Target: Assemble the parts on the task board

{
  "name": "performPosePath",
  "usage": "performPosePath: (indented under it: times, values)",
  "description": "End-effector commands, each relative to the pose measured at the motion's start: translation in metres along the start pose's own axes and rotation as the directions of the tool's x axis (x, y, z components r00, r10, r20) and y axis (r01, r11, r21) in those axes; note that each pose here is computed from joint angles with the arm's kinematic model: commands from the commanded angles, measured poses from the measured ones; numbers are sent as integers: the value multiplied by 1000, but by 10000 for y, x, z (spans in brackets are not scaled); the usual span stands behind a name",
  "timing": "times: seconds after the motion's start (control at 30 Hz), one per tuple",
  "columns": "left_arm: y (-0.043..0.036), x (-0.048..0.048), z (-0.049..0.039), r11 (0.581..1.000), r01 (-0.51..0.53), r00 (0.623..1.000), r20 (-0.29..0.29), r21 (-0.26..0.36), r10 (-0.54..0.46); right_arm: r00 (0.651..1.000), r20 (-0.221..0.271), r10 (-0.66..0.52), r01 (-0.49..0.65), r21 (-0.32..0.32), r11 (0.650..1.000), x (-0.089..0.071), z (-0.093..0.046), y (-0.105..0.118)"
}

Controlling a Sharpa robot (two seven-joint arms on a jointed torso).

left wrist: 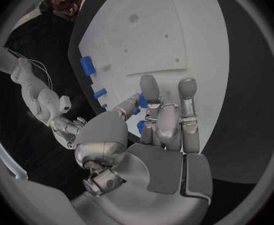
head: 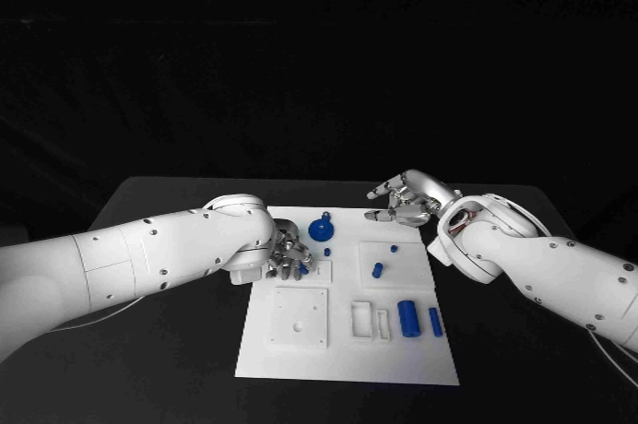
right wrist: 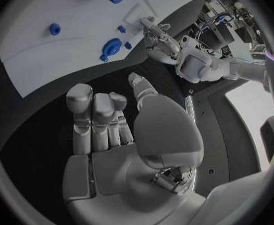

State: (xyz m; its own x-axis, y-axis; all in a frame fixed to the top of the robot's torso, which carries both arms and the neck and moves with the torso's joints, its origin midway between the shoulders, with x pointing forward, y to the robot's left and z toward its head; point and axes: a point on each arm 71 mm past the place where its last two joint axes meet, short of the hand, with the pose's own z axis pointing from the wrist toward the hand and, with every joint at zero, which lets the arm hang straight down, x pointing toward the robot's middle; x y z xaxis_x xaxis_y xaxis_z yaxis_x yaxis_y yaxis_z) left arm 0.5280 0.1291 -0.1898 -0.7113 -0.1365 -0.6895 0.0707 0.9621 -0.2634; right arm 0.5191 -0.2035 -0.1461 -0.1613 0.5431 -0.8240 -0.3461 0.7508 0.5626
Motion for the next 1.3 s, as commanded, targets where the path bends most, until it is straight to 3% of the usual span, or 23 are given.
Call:
performPosePath:
  times: [0.03,1.3]
  values:
    - [60,91,29,999,-26,999,-43,-32,25,1000,-12,-8,8,-10,1000,10,-3,9]
    - [86,86,46,999,-23,998,-65,-48,20,1000,-11,-10,9,-9,1000,2,-13,4]
